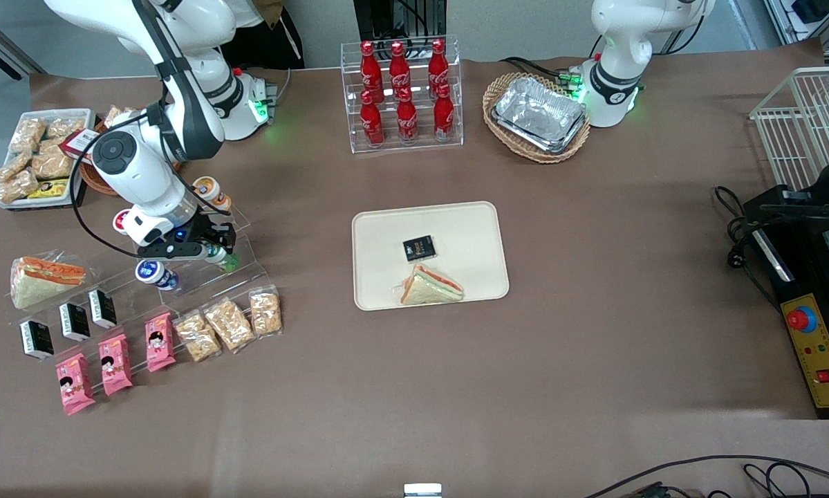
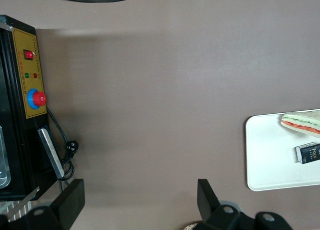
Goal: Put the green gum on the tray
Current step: 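Close the right gripper on the green-labelled bottle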
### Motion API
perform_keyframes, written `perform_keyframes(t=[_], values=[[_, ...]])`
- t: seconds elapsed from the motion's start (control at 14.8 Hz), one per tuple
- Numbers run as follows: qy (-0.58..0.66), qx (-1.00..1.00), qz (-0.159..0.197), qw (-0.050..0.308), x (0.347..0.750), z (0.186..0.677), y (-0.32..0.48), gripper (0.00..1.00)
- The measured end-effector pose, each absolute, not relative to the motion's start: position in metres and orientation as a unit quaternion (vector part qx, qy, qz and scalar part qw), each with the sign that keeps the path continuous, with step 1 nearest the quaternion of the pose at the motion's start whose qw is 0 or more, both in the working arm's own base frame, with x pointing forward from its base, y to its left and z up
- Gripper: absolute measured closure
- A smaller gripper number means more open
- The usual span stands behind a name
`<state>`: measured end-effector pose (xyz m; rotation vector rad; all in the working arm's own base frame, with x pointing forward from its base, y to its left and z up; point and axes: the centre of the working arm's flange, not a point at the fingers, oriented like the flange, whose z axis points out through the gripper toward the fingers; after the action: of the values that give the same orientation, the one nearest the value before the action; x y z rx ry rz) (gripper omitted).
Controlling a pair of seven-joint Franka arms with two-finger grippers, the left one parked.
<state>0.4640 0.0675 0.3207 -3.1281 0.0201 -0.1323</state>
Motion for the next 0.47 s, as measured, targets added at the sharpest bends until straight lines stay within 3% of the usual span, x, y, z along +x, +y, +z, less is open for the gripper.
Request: perform_keyframes(t=[0.47], values=[[0.006, -1.0, -0.024, 0.002, 0.506, 0.402, 0.074, 0.41]])
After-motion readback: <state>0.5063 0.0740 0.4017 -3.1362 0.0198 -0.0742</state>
